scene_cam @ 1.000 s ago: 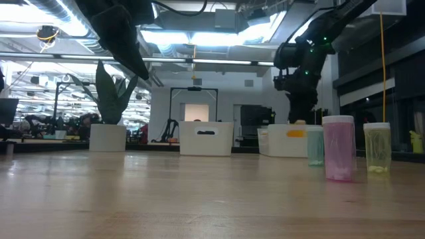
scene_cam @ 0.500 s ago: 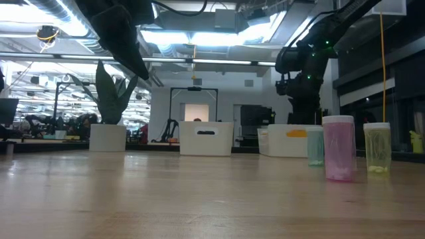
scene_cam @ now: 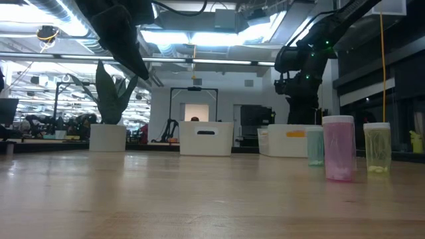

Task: Pick and place medicine bottles into bin by pill shape (circle, oval)
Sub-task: Put the big orange bottle into the right white bin, then put the small green tablet bottle into the left white bin

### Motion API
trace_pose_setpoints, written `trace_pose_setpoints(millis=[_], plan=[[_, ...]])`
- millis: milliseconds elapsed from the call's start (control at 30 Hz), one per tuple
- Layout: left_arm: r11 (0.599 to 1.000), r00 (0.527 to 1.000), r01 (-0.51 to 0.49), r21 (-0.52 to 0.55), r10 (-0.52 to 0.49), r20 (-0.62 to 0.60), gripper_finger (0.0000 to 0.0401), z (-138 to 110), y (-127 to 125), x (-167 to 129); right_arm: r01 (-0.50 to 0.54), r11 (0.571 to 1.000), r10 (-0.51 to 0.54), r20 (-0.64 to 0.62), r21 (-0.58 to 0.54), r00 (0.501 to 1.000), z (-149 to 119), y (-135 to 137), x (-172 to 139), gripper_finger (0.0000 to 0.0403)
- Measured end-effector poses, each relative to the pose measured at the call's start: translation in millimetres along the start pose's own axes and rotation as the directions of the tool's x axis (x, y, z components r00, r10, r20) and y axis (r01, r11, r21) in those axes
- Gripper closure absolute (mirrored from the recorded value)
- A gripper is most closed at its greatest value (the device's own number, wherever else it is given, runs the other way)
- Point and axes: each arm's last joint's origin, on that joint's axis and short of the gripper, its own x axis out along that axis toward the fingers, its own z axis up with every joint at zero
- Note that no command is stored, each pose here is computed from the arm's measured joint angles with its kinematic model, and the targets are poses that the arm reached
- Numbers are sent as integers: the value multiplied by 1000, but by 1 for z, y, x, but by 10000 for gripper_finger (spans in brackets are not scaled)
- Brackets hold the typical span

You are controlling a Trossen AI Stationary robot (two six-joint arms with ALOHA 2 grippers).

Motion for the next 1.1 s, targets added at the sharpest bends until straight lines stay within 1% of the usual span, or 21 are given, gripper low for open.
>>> trace_pose_setpoints(millis=[133,267,333,467,567,667,800,1100], plan=[[1000,1000,0,0,0,0,199,0,0,0,0,1000,0,-2,6,1000,0,0,0,108],[1000,1000,0,0,0,0,199,0,0,0,-2,999,3,-22,54,1000,1,0,-5,108],[1000,1000,0,0,0,0,199,0,0,0,-2,998,3,-23,58,1000,6,0,-12,108],[1000,1000,0,0,0,0,199,0,0,0,-3,991,9,-49,137,999,16,2,-32,108],[1000,1000,0,-1,0,0,199,0,0,0,-5,984,21,-88,178,996,19,10,-48,108],[1000,1000,0,-1,0,0,199,0,0,0,-18,981,37,-93,196,995,17,27,-61,108],[1000,1000,0,0,0,0,199,0,0,0,-47,985,63,-92,167,994,3,56,-81,108],[1000,1000,0,-7,0,0,199,0,0,0,-125,984,131,-42,128,990,-44,117,-121,108]])
